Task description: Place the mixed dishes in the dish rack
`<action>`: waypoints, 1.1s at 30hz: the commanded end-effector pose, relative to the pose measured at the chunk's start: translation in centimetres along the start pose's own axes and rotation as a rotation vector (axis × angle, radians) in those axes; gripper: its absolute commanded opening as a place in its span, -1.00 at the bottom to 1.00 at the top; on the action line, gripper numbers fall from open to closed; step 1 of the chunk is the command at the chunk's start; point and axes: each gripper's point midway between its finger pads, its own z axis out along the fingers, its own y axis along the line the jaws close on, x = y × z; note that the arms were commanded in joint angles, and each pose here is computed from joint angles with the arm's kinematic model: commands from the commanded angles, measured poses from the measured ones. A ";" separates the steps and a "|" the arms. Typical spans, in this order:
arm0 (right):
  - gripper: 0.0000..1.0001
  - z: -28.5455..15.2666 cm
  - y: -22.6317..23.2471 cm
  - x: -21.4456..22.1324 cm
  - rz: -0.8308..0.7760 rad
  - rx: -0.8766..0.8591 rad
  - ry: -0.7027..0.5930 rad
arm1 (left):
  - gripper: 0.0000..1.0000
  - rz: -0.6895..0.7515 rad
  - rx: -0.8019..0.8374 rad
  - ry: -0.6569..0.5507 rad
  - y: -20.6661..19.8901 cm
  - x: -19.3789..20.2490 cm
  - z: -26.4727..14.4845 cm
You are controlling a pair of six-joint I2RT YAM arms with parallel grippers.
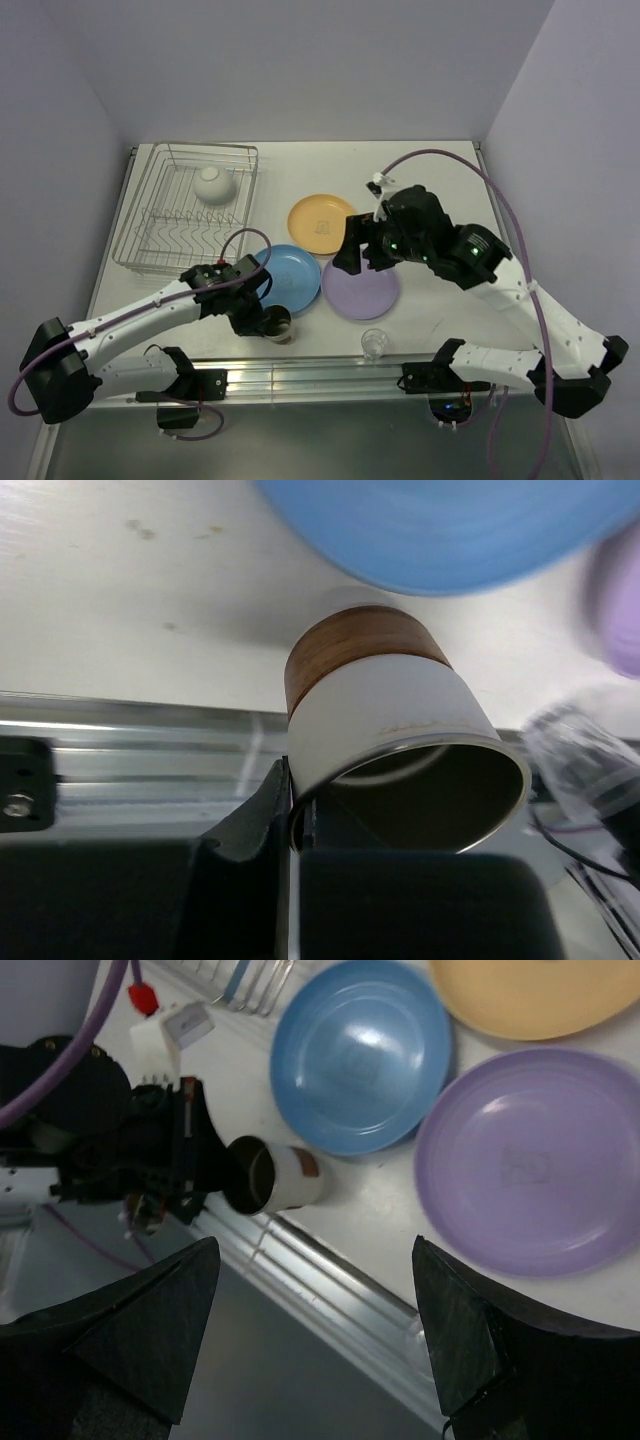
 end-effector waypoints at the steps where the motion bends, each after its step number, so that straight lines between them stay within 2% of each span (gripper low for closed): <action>1: 0.70 -0.5 3.6 0.9 0.022 -0.196 0.149 | -1.00 0.002 0.197 -0.032 -4.9 -1.1 -4.7; 5: 0.70 -1.2 6.4 0.6 0.154 -0.452 0.201 | -1.00 -0.025 0.423 -0.041 -9.0 -2.4 -10.1; 9: 0.73 -2.6 8.7 -1.4 0.281 -0.715 0.177 | -1.00 -0.058 0.782 -0.043 -13.7 -3.7 -17.1; 12: 0.79 -3.9 9.9 -2.2 0.315 -0.852 0.178 | -1.00 -0.121 0.961 -0.035 -15.1 -4.7 -19.9; 15: 0.83 -4.5 10.8 -2.9 0.331 -0.933 0.183 | -1.00 -0.156 1.074 -0.007 -15.6 -4.8 -21.5; 24: 0.96 -3.4 11.1 -4.1 0.359 -0.982 0.177 | -1.00 -0.225 1.246 0.064 -15.6 -4.4 -24.0; 33: 0.99 -2.9 11.0 -4.3 0.366 -0.962 0.180 | -1.00 -0.223 1.308 0.016 -14.8 -5.0 -26.8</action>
